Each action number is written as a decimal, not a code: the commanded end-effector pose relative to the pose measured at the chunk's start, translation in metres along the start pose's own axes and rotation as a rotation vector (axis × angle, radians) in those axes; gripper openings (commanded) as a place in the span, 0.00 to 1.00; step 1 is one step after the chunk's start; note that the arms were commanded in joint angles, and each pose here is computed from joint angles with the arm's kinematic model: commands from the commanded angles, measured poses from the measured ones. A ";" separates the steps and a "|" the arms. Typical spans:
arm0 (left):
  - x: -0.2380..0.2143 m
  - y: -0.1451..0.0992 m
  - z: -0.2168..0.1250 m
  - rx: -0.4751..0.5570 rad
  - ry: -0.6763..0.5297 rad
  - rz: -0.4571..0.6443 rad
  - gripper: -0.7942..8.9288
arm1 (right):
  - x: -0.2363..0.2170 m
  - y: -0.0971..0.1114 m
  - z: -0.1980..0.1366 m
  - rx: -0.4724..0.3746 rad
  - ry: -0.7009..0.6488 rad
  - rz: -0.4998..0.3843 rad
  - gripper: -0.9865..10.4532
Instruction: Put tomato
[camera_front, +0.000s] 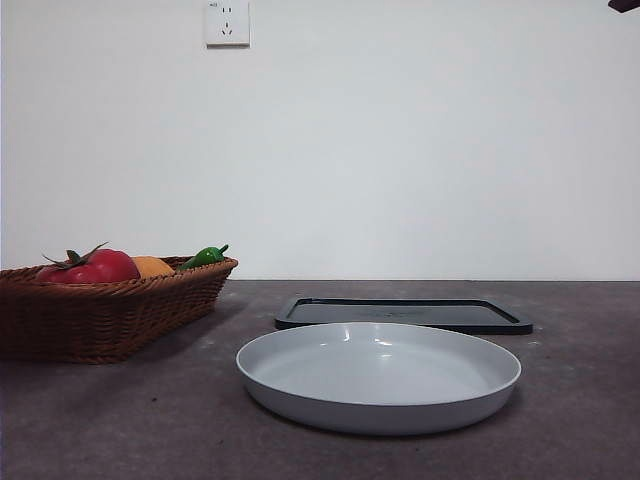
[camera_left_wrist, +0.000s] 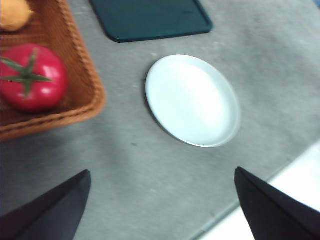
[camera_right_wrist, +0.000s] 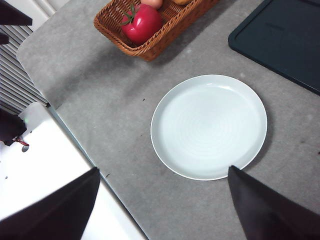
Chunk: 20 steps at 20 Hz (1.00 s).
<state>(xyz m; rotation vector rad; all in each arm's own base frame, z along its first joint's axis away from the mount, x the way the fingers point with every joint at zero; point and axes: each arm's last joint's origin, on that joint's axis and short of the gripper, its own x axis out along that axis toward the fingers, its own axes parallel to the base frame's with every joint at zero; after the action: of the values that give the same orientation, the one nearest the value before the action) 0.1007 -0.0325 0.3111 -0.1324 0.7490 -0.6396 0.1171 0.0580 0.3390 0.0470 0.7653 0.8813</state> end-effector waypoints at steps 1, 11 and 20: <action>0.000 0.001 0.007 0.023 -0.023 0.039 0.57 | -0.002 0.002 0.005 -0.022 -0.014 0.004 0.45; 0.057 0.037 0.055 0.123 -0.096 0.240 0.57 | -0.002 0.002 0.005 -0.016 -0.014 0.005 0.45; 0.127 0.076 0.065 0.147 0.005 0.288 0.57 | -0.002 0.002 0.005 -0.016 -0.014 0.008 0.45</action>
<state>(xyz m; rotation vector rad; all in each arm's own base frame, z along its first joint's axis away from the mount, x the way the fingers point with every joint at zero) 0.2487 -0.0518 0.2551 0.0951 0.7228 -0.4124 0.1171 0.0580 0.3390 0.0478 0.7655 0.8823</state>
